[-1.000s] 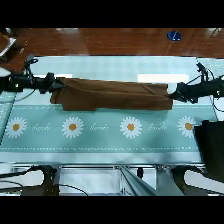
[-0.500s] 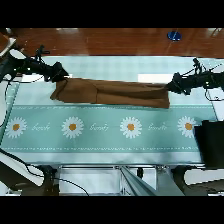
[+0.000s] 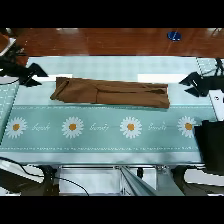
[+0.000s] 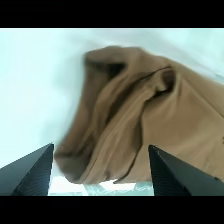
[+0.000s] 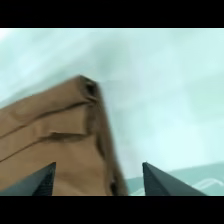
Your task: Fold the shirts.
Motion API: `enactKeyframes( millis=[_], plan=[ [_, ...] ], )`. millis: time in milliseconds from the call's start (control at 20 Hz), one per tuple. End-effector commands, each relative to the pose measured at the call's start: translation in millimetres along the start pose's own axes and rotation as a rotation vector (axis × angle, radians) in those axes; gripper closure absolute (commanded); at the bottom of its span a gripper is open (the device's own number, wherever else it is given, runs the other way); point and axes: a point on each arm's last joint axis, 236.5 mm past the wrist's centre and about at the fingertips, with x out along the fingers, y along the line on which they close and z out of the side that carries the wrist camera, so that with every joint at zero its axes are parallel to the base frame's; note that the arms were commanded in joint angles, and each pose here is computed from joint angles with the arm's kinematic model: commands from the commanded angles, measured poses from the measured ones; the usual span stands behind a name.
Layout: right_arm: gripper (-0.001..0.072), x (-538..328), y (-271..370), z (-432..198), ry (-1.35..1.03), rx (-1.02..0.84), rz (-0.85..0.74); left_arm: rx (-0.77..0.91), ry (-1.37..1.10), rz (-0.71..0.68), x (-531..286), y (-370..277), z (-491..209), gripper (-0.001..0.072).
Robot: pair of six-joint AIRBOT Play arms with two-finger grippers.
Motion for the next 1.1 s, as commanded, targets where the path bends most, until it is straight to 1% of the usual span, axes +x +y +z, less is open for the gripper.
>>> enactKeyframes(
  millis=[0,150,300,450,500,550,600,650,700,750,850,950,1050],
  plan=[
    [0.0089,20,-32,-25,0.011,0.107,-0.033,-0.037,-0.168,-0.057,-15,-5,-19,0.0007],
    [0.0089,52,-15,-45,0.100,0.111,0.032,0.021,-0.242,-0.137,2,-42,-60,0.0007],
    [0.0089,79,8,-62,0.165,0.113,0.101,0.189,-0.174,-0.226,19,-91,-100,0.0007],
    [0.0102,100,31,-72,0.226,0.069,0.121,0.263,-0.134,-0.255,34,-124,-119,0.0007],
    [0.0192,102,39,-72,0.237,0.052,0.129,0.281,-0.125,-0.258,38,-131,-124,0.0007],
    [0.0465,100,49,-69,0.238,0.032,0.141,0.298,-0.111,-0.263,41,-137,-130,0.0009],
    [0.0685,93,60,-65,0.239,0.013,0.163,0.311,-0.101,-0.268,44,-142,-135,0.0013],
    [0.0689,81,69,-60,0.240,-0.016,0.180,0.320,-0.088,-0.273,45,-145,-139,0.0139],
    [0.0690,62,76,-56,0.231,-0.060,0.185,0.328,-0.064,-0.282,46,-148,-146,0.0530],
    [0.0690,41,77,-54,0.213,-0.107,0.167,0.332,-0.041,-0.294,46,-152,-153,0.0669],
    [0.0689,-10,68,-64,0.184,-0.217,0.070,0.327,0.002,-0.358,45,-171,-168,0.0677],
    [0.0689,-61,65,-83,0.086,-0.307,-0.008,0.322,-0.018,-0.428,49,-207,-176,0.0678],
    [0.0690,-105,74,-113,-0.027,-0.361,-0.005,0.431,-0.017,-0.436,64,-247,-202,0.0680]
  ],
)
